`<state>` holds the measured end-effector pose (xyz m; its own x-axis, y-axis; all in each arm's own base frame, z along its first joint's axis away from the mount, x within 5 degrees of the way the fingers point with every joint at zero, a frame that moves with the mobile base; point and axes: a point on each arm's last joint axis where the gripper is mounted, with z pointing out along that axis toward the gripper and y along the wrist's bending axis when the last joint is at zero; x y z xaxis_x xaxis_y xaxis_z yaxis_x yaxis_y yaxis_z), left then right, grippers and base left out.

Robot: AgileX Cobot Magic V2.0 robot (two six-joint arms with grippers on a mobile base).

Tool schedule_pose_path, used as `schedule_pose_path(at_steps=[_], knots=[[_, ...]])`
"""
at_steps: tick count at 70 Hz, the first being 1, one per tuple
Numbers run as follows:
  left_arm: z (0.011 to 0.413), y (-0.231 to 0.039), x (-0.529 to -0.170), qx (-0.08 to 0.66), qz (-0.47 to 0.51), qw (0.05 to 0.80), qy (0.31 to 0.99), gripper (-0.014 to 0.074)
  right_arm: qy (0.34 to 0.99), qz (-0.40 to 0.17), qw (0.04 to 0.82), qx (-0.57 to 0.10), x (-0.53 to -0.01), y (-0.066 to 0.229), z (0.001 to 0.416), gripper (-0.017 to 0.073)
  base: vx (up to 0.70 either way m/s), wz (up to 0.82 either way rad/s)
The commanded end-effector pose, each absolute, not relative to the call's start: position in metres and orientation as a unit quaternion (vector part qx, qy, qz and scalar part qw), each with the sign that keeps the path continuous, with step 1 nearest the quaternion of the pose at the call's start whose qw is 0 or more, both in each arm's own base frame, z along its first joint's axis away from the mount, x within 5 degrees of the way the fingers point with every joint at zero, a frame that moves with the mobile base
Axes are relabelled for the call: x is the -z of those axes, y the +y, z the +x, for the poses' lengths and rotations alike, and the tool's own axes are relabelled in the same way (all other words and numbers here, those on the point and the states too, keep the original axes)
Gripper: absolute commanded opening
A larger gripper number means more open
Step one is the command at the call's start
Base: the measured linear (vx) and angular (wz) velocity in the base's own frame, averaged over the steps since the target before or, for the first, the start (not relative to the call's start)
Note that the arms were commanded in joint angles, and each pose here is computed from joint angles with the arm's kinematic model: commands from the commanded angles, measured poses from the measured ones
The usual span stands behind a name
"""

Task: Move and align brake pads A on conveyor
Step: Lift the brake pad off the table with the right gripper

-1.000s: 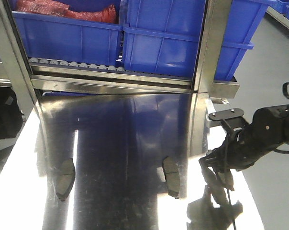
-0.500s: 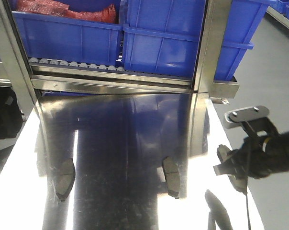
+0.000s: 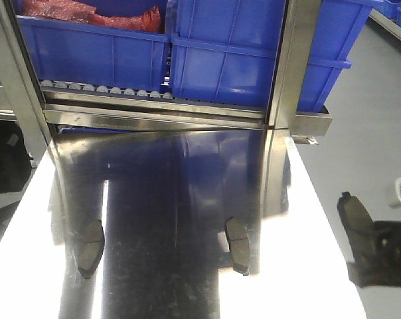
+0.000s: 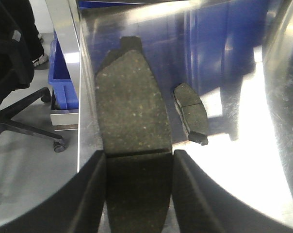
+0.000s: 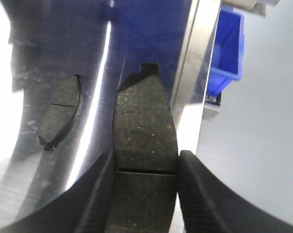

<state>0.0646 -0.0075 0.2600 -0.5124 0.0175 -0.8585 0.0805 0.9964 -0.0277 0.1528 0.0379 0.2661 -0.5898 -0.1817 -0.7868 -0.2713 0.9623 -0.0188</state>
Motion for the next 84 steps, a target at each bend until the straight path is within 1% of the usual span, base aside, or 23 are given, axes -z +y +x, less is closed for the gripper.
schedule_pose_path(at_steps=[1,12,22,84], knots=[[0.068,-0.008,-0.276,0.037,0.024,0.538,0.841,0.0157,0.85,-0.125,0.51,-0.052,-0.281,0.034,0.141,0.01,0.0,0.0],[0.068,-0.008,-0.276,0.037,0.024,0.538,0.841,0.0157,0.829,-0.122,0.542,-0.055,-0.281,0.029,0.118,0.01,0.0,0.0],[0.068,-0.008,-0.276,0.037,0.024,0.538,0.841,0.0157,0.818,-0.122,0.559,-0.057,-0.287,0.027,0.108,0.01,0.0,0.0],[0.068,-0.008,-0.276,0.037,0.024,0.538,0.841,0.0157,0.816,-0.121,0.562,-0.057,-0.287,0.026,0.105,0.01,0.0,0.0]])
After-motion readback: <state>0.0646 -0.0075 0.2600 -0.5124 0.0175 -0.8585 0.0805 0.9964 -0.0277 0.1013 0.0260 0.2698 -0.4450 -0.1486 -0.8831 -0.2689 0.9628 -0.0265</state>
